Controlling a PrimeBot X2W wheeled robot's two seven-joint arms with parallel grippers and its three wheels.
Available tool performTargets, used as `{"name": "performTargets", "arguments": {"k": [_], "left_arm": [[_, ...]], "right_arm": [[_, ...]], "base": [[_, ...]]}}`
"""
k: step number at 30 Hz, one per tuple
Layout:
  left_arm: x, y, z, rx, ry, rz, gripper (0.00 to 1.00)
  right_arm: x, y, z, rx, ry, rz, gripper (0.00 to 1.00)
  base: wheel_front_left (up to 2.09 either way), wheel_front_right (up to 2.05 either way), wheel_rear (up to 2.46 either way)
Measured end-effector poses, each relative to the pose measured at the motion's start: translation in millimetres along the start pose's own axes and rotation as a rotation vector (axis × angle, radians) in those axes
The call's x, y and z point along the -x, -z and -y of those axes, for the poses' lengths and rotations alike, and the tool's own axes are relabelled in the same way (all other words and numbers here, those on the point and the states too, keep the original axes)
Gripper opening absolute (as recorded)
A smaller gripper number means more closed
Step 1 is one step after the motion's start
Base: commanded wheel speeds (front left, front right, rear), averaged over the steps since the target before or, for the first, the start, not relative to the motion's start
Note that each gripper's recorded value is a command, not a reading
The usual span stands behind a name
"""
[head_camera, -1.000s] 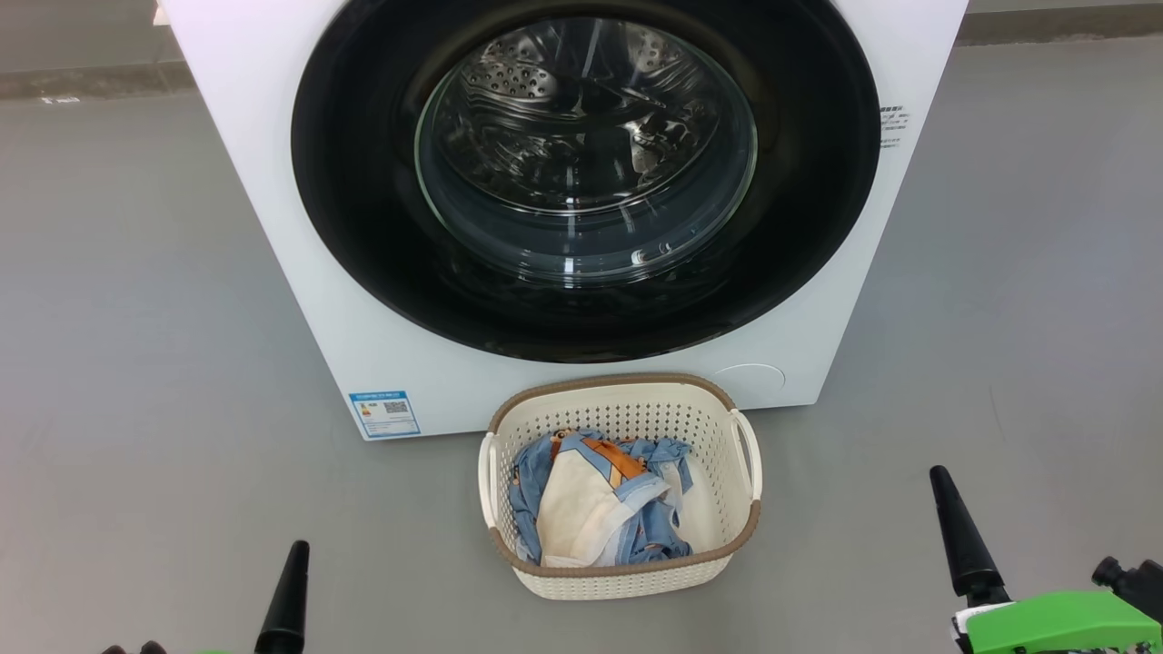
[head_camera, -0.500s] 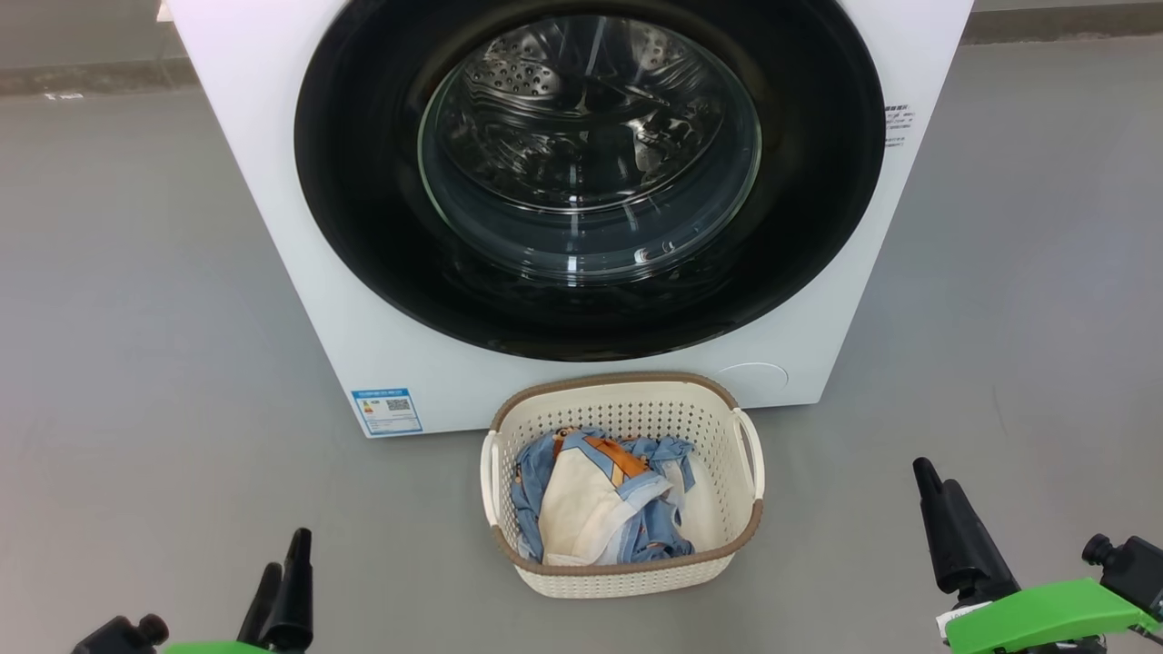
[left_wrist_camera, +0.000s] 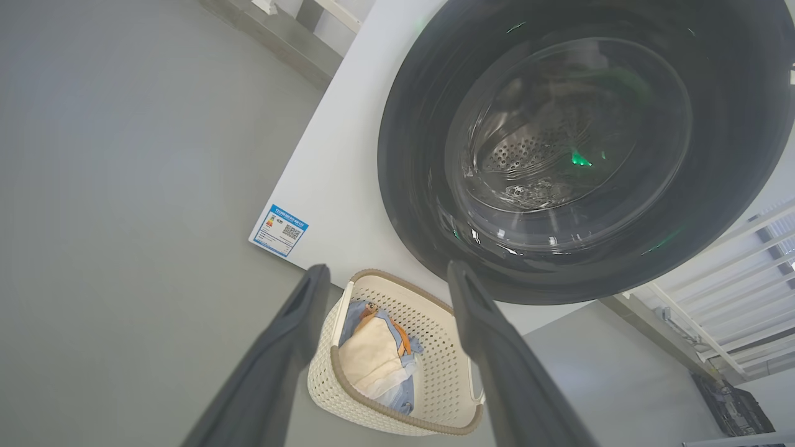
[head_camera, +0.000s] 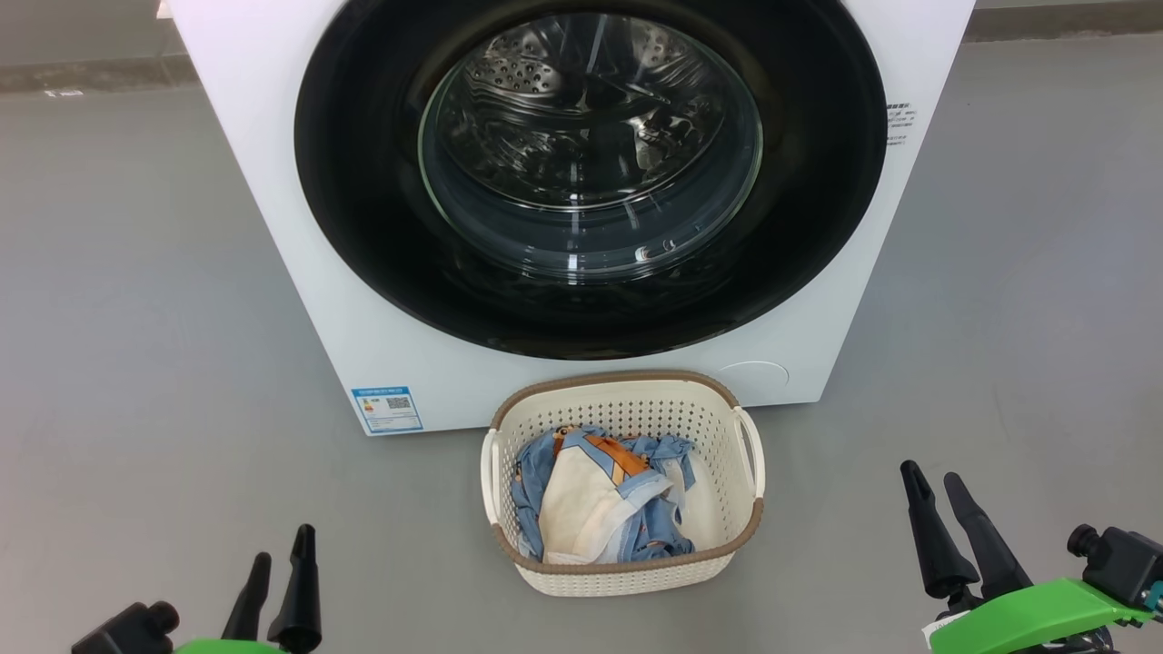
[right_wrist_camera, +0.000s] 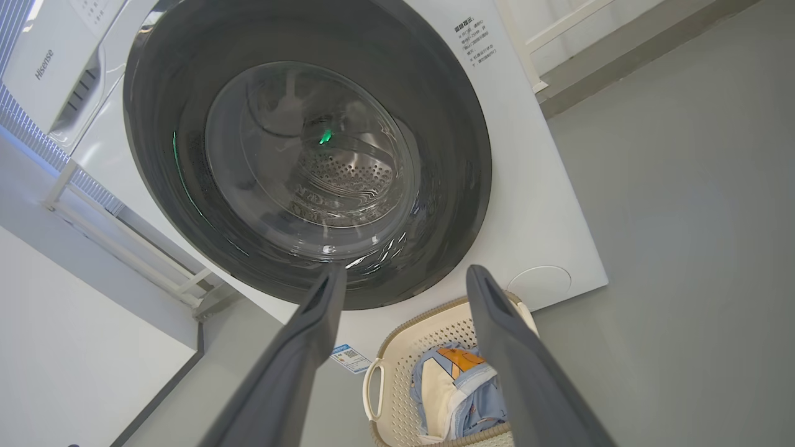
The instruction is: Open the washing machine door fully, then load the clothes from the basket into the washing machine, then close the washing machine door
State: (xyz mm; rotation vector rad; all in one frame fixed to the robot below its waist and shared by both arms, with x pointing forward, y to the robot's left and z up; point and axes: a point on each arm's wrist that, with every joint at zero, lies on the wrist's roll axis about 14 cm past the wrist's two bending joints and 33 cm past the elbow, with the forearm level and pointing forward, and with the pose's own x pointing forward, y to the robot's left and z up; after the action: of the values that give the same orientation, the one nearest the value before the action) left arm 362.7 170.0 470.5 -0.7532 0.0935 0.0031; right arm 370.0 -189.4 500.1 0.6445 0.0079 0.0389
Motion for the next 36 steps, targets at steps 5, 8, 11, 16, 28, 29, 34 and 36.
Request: {"name": "performTargets", "arguments": {"k": [5,8,11,16,28,29,34,36], "left_arm": [[0,-3,-2,-0.057,-0.002,0.009,1.00],[1,-5,-4,-0.097,-0.005,0.017,1.00],[1,-6,-5,-0.125,-0.005,0.025,1.00],[2,-7,-6,-0.182,-0.005,0.031,1.00],[2,-8,-5,-0.300,0.011,0.046,1.00],[2,-8,-5,-0.308,0.012,0.046,1.00],[3,-10,-2,-0.361,0.024,0.057,1.00],[3,-10,-1,-0.383,0.032,0.055,1.00]], "right_arm": [[0,-1,0,0.053,-0.006,0.003,1.00],[0,-2,0,0.087,-0.007,0.008,1.00],[1,-2,2,0.118,-0.003,0.011,1.00],[2,-3,8,0.173,0.010,0.017,1.00],[9,2,21,0.313,0.026,-0.002,1.00],[9,2,22,0.322,0.027,-0.004,1.00],[10,4,25,0.382,0.027,-0.011,1.00],[11,3,26,0.409,0.029,-0.011,1.00]], "base": [[0.00,0.00,0.00],[0.00,0.00,0.00],[0.00,0.00,0.00],[0.00,0.00,0.00],[0.00,0.00,0.00],[0.00,0.00,0.00],[0.00,0.00,0.00],[0.00,0.00,0.00]]}}
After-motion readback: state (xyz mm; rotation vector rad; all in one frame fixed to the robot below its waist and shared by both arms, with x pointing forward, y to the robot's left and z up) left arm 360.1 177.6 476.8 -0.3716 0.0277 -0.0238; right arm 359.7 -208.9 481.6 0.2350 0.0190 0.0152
